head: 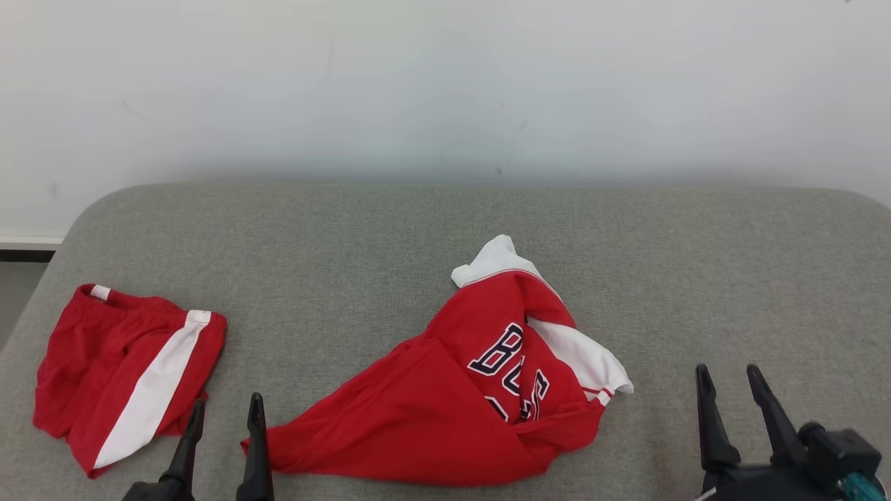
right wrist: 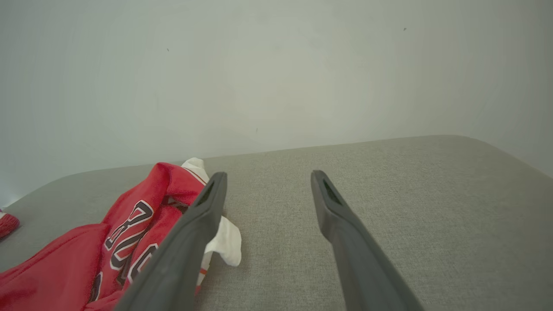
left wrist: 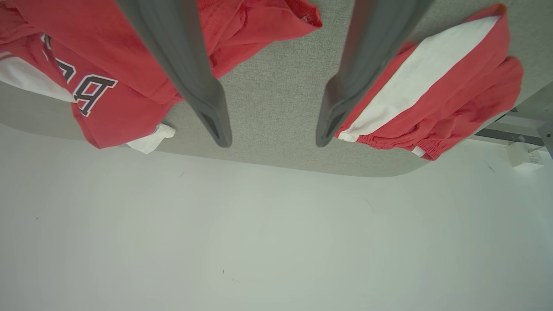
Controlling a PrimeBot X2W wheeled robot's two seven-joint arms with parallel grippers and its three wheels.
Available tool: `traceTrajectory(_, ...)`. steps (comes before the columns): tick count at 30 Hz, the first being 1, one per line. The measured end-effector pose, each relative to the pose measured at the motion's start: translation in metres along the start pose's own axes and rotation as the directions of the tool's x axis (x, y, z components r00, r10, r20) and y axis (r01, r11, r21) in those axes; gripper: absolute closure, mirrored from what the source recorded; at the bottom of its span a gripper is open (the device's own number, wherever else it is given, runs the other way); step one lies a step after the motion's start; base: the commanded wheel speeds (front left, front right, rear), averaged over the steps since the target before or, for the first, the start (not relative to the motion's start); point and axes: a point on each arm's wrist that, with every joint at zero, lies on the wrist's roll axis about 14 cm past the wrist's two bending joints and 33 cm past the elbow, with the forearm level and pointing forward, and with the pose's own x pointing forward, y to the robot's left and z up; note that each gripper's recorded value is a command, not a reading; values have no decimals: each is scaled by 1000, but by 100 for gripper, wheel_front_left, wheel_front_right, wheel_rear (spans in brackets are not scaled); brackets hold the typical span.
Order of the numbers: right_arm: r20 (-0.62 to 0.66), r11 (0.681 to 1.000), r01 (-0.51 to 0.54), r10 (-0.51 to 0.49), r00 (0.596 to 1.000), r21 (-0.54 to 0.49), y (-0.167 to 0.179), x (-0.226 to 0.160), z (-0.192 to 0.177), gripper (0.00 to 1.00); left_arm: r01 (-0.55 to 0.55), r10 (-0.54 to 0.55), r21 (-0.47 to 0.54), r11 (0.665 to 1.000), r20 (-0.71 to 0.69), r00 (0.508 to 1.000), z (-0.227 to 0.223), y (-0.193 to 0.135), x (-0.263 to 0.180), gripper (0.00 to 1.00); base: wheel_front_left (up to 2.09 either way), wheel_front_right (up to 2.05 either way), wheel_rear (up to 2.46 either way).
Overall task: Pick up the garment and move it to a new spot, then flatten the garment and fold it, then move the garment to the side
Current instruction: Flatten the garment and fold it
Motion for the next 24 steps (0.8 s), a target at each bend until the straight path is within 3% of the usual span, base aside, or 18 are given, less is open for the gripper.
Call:
traceTrajectory(5, -24, 999, 40, -40, 999, 20, -5, -15, -10, 0, 17, -17, 6, 1000, -7, 1000, -2, -4, 1, 0, 0, 0, 0)
traceTrajectory(11, -45, 1000, 19, -17, 999, 25, 3, -13, -16, 0, 24, -24, 5, 1000, -12, 1000, -4, -7, 0, 0, 0, 0, 0)
traceTrajectory(24, -158, 981, -170, 154, 975, -92, 42, 55, -18, 0, -28, 27, -17, 999, -18, 999, -5, 5, -8, 0, 0, 0, 0)
